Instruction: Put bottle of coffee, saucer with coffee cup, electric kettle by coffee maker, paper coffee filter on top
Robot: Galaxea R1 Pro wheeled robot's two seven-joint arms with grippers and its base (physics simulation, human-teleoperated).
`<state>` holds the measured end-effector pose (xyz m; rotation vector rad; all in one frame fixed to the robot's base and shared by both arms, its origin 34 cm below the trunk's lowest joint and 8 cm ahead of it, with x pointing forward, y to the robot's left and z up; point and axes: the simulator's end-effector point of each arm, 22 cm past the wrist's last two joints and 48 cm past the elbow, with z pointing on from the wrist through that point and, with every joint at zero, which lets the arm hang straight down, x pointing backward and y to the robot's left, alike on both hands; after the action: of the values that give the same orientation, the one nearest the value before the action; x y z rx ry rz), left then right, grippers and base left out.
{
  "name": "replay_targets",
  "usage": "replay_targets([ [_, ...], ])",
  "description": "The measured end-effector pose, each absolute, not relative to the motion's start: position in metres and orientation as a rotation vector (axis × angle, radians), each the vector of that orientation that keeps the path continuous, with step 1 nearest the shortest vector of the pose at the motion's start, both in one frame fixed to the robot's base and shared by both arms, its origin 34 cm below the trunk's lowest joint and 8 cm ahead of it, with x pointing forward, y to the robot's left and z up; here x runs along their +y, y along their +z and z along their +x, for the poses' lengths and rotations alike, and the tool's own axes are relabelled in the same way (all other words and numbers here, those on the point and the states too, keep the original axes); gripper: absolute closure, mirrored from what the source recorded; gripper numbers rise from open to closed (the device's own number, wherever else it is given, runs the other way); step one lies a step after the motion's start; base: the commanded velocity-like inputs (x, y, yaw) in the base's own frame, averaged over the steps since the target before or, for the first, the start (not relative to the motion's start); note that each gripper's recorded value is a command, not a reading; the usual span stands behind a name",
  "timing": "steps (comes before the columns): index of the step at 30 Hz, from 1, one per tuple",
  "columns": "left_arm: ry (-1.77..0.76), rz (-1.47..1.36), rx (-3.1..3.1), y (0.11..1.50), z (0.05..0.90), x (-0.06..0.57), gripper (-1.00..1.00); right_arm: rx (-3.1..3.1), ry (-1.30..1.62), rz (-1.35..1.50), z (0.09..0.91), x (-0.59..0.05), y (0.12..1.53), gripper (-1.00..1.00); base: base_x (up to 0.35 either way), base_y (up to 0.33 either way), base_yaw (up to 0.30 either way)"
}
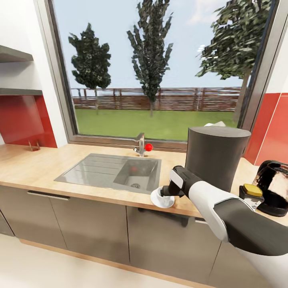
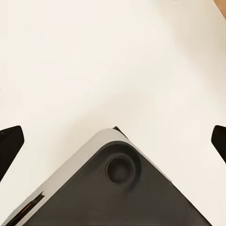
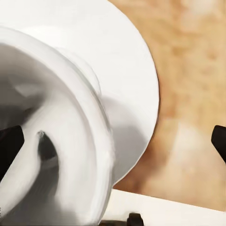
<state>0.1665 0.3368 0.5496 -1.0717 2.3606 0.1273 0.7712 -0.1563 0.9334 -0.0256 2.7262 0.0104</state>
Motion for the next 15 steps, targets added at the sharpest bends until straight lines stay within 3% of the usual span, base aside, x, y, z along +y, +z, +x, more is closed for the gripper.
replay_targets([
  [15, 0.133, -1.068, 2.361, 0.563, 0.165, 0.341, -1.00, 2.726, 0.012, -0.028, 0.770, -0.155, 0.946, -1.00, 0.000, 0.000, 0.000],
])
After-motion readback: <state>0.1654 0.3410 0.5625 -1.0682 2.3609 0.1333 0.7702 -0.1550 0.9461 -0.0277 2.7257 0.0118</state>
